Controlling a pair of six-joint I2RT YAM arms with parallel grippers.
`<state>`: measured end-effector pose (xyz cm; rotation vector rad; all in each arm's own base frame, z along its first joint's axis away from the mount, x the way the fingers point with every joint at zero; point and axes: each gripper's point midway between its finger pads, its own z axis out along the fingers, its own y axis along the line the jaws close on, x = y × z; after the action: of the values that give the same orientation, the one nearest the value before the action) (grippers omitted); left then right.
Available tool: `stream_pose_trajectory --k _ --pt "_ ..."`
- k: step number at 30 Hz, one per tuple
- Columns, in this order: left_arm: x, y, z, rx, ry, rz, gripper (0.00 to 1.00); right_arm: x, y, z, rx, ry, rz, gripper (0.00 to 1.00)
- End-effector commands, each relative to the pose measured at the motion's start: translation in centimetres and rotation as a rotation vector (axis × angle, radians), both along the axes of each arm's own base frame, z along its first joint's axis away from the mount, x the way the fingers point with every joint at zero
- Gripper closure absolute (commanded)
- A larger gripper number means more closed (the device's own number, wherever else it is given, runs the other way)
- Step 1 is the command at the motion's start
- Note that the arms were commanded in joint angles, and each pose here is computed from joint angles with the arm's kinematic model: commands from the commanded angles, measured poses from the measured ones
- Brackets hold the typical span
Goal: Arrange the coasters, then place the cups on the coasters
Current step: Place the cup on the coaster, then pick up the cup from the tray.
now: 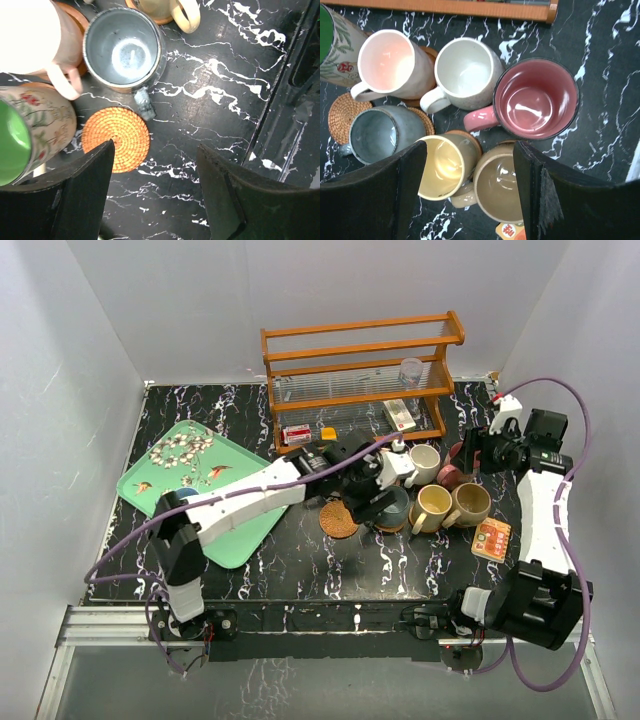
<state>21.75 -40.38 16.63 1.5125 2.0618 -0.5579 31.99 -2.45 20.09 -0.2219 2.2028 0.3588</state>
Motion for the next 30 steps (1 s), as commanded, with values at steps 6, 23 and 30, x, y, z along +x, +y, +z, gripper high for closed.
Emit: stream_pose_trajectory --k 6,23,30 --pt "8.1 9.4 7.5 -0.122 -0.091 0.227 0.29 2.6 0.8 4.9 -0.054 -0.133 0.083 0.32" --pt "11.6 37.9 5.0 0.015 -0.073 0.766 0.14 2.9 4.6 4.8 -0.048 -0.165 0.198 0.32" --pt "8.4 43.5 1.0 0.088 0.069 0.618 0.15 2.1 5.0 5.1 -0.051 -0.193 0.208 0.31"
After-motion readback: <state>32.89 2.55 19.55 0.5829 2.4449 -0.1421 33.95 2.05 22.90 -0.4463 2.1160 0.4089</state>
